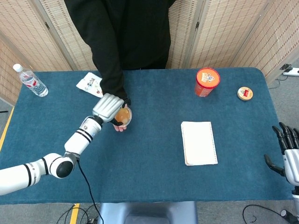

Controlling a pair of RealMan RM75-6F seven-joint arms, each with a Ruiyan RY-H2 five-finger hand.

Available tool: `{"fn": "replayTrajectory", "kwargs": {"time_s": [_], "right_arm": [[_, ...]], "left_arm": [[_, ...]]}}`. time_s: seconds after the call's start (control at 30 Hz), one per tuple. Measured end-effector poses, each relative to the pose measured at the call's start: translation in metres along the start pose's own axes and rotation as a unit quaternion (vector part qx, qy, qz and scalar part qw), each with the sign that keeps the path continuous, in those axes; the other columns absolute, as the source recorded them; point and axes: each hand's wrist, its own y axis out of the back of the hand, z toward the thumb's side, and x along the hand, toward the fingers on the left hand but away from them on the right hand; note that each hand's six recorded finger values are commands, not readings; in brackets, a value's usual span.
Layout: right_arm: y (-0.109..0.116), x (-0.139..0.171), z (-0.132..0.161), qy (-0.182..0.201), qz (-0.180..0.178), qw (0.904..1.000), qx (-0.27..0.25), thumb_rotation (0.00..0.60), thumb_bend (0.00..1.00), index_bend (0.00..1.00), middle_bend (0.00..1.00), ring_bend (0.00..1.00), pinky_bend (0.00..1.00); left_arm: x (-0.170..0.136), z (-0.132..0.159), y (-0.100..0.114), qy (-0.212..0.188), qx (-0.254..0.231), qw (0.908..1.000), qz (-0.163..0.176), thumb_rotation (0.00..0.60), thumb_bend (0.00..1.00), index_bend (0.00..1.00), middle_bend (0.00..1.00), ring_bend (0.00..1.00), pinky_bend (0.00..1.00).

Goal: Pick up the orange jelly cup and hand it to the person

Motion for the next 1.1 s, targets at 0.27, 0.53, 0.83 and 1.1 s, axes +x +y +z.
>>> {"fn": "replayTrajectory", "kwargs": {"time_s": [0.27,0.53,0.83,1.1], "right_arm": [[-0.003,-0.001,0.001,0.001,0.007,1.0000,0.002,0.600,0.25,0.02,0.00,0.00,0.00],[-0.001,0.005,0.005,0.016,0.007,0.9998,-0.004,0.600,0.25,0.02,0.00,0.00,0.00],[0.005,0.015,0.004,0.025,0.005,0.9995,-0.016,0.600,0.25,0.02,0.00,0.00,0.00],[0.000,0.019,0.008,0.027,0.010,0.9996,-0.004,0.600,0.25,0.02,0.00,0.00,0.00]], "left_arm": [[-0.012,-0.008,-0.004,0.003,-0.022,0.9997,-0.005,0.600,0.19,0.16,0.26,0.16,0.35],[-0.041,0.024,0.016,-0.011,-0.029,0.9994,0.012,0.600,0.18,0.16,0.26,0.16,0.35],[-0.111,0.027,0.015,0.031,-0.030,0.9986,0.031,0.600,0.18,0.13,0.22,0.14,0.34],[-0.195,-0.010,-0.021,0.079,-0.002,0.9945,0.069,0.600,0.18,0.10,0.19,0.11,0.29]]}}
